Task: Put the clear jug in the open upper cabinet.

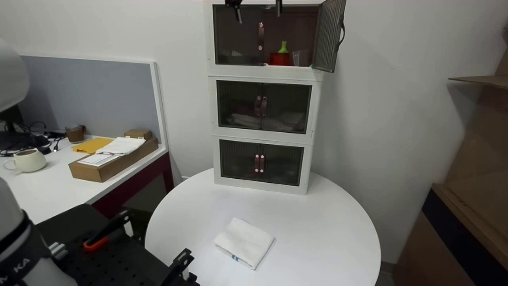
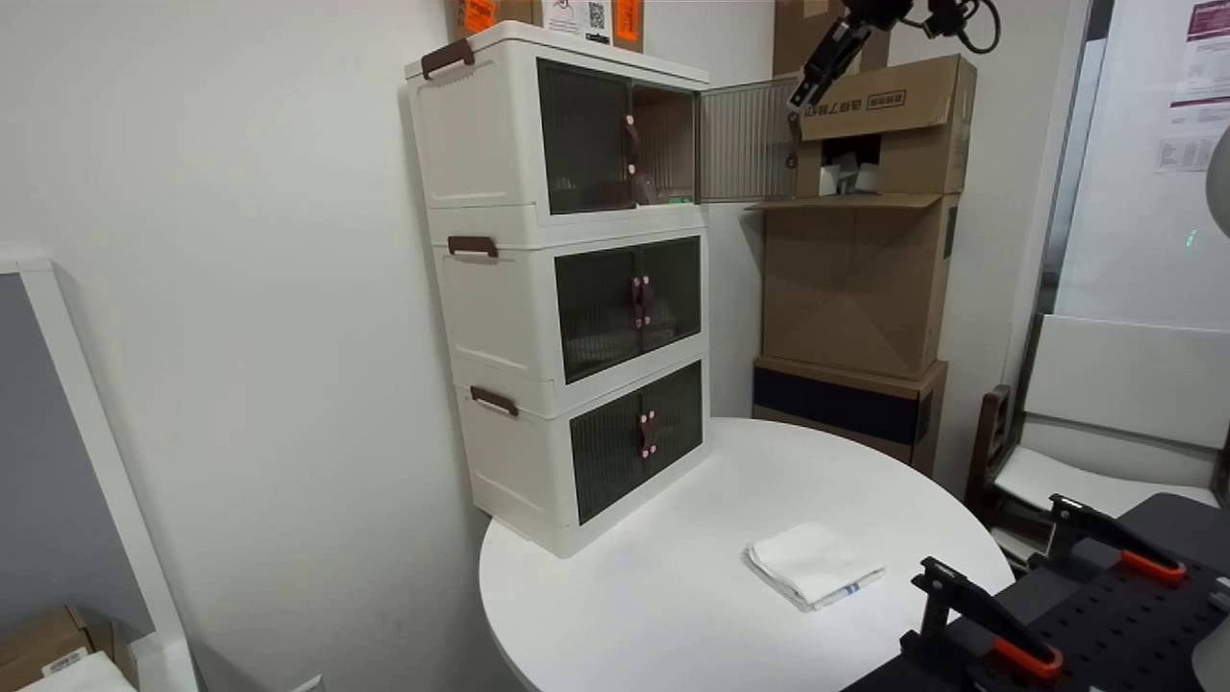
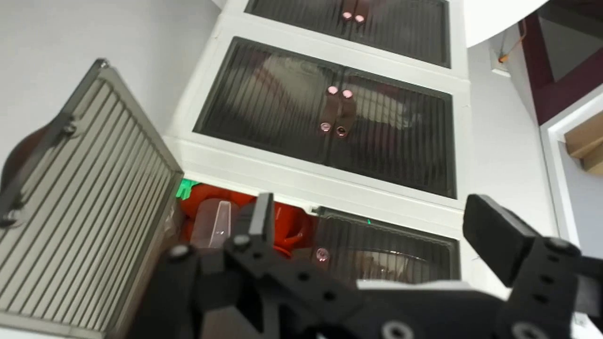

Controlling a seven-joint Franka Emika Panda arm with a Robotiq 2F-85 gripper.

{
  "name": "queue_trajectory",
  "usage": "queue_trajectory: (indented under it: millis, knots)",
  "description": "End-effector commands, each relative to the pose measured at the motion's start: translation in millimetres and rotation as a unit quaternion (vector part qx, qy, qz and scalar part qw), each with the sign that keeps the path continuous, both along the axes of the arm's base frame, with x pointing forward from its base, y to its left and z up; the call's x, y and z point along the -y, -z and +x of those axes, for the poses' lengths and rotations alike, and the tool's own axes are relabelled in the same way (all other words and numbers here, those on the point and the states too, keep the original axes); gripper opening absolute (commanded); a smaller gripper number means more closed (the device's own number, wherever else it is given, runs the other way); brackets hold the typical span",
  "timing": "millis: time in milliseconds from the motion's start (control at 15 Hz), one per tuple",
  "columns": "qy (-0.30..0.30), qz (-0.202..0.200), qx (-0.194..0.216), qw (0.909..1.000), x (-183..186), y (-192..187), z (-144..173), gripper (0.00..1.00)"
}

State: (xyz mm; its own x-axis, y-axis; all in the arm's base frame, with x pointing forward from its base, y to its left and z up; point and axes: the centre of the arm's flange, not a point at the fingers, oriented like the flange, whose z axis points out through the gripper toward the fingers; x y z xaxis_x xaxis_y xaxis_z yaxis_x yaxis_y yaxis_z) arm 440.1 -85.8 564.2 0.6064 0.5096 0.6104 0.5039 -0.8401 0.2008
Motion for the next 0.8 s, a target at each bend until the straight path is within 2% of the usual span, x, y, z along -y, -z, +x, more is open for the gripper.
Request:
queue_trajectory:
  millis: [0, 267, 333, 467, 733]
  knots:
    - [0.068, 0.045, -0.032, 0.9962, -41.4, 41.3, -73.3, 1.0]
    - [0.149, 0.099, -0.086, 0.9801, -59.7, 91.8, -82.5, 1.0]
    - [0.104, 0.087, -0.077, 0.9877, -45.6, 73.3, -69.7, 1.0]
    - [0.13, 0.089, -0.093, 0.9832, -52.9, 92.2, -75.3, 1.0]
    - [0.14, 0.092, -0.094, 0.9814, -50.8, 94.8, -76.8, 1.0]
